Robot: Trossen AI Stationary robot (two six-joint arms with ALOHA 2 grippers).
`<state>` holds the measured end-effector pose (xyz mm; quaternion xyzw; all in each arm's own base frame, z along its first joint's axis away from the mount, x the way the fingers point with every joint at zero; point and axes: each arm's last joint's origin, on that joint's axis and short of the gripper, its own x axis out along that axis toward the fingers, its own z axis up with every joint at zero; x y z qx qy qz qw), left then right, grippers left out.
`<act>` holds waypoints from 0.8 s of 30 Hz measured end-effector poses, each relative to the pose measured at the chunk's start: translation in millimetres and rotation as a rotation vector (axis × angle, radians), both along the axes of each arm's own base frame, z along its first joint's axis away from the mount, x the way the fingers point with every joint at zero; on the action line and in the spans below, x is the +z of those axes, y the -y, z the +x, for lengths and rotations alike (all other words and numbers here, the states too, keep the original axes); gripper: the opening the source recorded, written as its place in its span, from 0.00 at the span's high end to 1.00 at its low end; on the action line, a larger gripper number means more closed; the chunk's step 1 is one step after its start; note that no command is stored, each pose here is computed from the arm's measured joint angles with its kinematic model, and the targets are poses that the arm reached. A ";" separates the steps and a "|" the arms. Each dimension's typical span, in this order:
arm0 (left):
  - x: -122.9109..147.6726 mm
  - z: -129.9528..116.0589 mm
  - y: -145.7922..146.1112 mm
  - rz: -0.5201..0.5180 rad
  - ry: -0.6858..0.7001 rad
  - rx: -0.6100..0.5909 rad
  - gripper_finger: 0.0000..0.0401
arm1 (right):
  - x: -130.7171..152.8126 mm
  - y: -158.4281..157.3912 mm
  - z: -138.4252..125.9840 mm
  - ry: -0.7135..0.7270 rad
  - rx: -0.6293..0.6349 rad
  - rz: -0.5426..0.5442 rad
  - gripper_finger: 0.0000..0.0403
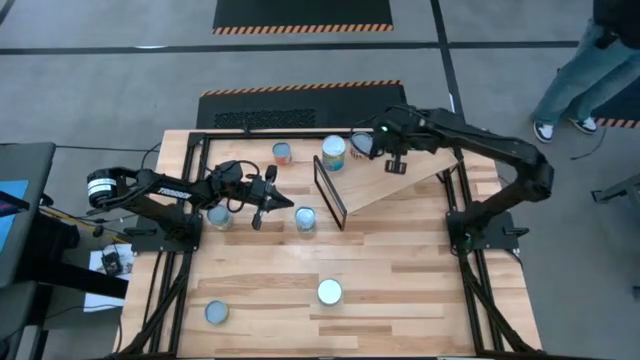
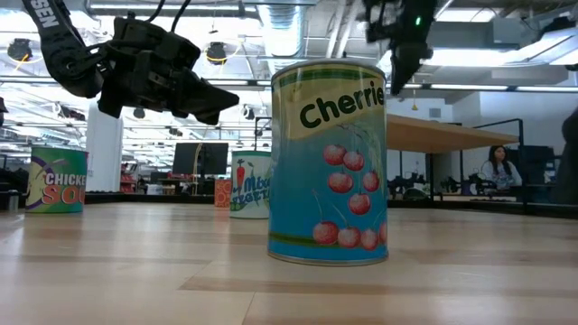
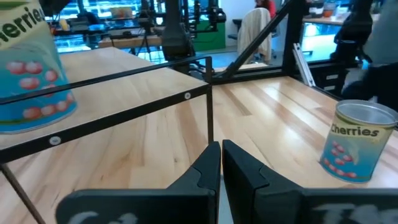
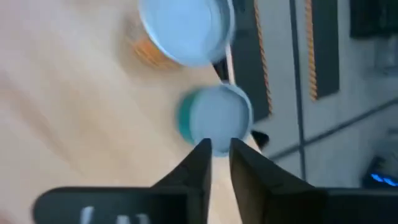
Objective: Pick and place cans onto a shelf
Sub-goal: Put the can of mixed vegetables on the shelf
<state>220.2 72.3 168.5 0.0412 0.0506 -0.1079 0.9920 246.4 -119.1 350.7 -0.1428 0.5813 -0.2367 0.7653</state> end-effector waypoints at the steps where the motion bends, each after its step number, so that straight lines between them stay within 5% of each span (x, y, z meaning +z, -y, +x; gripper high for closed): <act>1: -0.1 0.0 0.1 -0.001 -0.001 -0.001 0.98 | 3.0 -5.7 -4.3 0.041 0.002 0.014 0.86; 5: -0.1 1.2 4.2 0.009 0.001 -0.026 0.98 | 5.4 -30.9 -25.2 0.246 0.021 0.031 0.98; 14: 10.6 30.5 22.9 0.026 -0.203 -0.020 1.00 | -35.6 -89.5 -55.0 0.727 0.158 0.037 0.97; 19: 22.6 45.4 36.3 0.117 -0.430 0.077 0.95 | -62.7 -106.0 -65.7 0.811 0.187 0.025 0.99; 24: 36.1 52.3 53.3 0.170 -0.513 0.032 0.84 | -80.0 -114.6 -69.6 0.834 0.187 0.031 0.96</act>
